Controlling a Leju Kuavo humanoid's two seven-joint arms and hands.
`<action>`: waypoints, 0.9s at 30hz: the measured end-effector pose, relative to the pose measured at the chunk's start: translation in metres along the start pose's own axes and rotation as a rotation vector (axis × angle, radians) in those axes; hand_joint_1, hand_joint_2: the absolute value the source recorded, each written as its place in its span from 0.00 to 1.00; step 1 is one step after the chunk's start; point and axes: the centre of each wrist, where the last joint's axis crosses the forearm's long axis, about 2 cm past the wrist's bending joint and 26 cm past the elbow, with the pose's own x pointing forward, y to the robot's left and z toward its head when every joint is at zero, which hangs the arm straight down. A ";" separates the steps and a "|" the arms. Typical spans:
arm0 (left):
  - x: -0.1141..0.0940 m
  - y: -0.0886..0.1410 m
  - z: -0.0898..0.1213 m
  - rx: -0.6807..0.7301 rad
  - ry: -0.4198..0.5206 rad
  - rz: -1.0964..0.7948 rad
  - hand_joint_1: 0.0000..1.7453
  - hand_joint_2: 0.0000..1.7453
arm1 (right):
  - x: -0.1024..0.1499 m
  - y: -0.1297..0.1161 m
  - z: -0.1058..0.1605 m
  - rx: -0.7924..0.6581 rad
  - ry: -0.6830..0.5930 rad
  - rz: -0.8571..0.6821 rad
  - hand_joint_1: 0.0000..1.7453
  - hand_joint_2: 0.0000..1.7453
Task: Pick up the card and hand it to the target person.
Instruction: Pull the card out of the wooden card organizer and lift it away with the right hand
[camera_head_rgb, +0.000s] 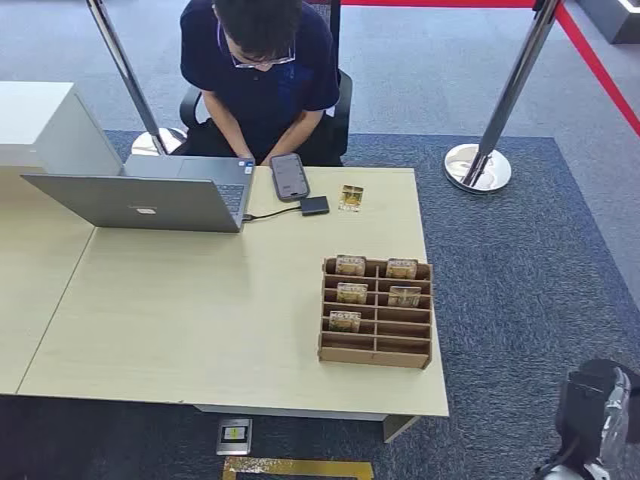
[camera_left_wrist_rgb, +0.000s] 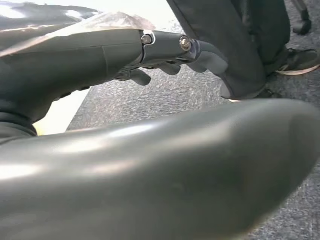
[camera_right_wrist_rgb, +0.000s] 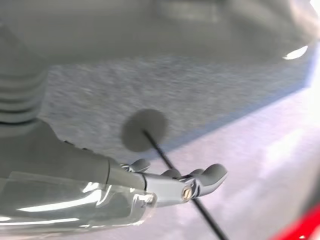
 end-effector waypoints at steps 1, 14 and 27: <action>0.000 0.000 0.000 0.000 -0.001 0.000 0.00 0.00 | 0.003 0.000 -0.001 0.001 -0.016 0.003 0.00 1.00; 0.003 -0.004 0.003 -0.009 -0.017 -0.018 0.00 0.00 | 0.100 0.032 -0.015 0.091 -0.405 0.136 0.82 1.00; 0.004 -0.004 0.003 -0.008 -0.019 -0.040 0.00 0.00 | 0.177 0.061 0.002 0.128 -0.661 0.277 0.76 1.00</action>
